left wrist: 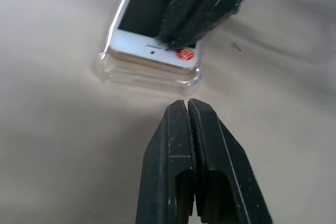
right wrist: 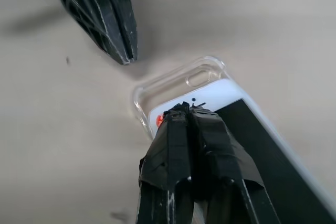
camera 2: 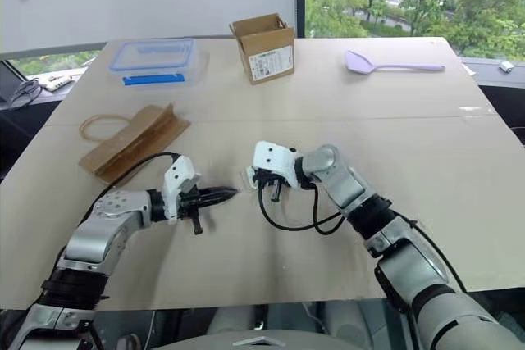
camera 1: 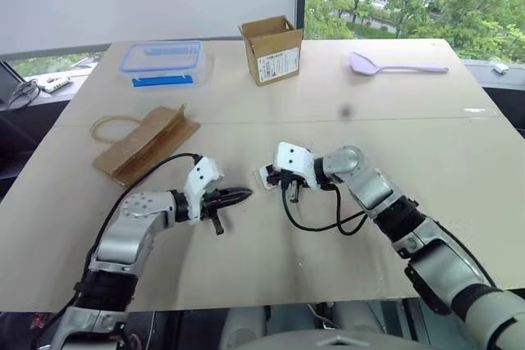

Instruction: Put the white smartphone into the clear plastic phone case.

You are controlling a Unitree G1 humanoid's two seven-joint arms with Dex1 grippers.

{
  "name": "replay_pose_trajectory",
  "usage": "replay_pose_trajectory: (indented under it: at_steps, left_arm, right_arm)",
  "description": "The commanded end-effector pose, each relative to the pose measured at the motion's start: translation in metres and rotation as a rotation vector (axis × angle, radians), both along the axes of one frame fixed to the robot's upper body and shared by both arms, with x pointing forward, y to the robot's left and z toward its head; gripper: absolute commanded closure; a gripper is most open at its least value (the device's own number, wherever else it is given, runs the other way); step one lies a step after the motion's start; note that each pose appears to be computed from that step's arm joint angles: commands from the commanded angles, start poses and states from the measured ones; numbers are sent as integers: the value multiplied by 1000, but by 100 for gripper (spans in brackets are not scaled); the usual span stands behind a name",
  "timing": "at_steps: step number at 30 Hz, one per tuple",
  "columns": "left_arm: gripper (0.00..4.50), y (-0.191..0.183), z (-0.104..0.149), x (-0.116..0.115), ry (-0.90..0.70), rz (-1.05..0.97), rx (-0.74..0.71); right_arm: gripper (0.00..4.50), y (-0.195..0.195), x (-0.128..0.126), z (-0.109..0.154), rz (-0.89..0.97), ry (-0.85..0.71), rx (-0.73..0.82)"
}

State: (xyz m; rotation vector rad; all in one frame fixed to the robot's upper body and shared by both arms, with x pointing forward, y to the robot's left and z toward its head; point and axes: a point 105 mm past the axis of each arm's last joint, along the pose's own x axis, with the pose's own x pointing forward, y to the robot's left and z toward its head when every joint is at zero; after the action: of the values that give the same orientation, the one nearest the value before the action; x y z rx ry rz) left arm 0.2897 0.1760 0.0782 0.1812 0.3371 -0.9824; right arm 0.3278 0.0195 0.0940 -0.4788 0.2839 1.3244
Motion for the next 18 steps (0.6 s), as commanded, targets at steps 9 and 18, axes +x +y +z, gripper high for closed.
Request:
replay_pose_trajectory:
  at_steps: [9, 18]
  left_arm:
    - [446, 0, 11, 10, -47, 102, -47]
    - [446, -14, 7, 4, -45, 111, -42]
  right_arm:
    - [450, -69, 53, 82, -342, -313, 54]
    - [450, -91, 69, 32, -356, -221, -10]
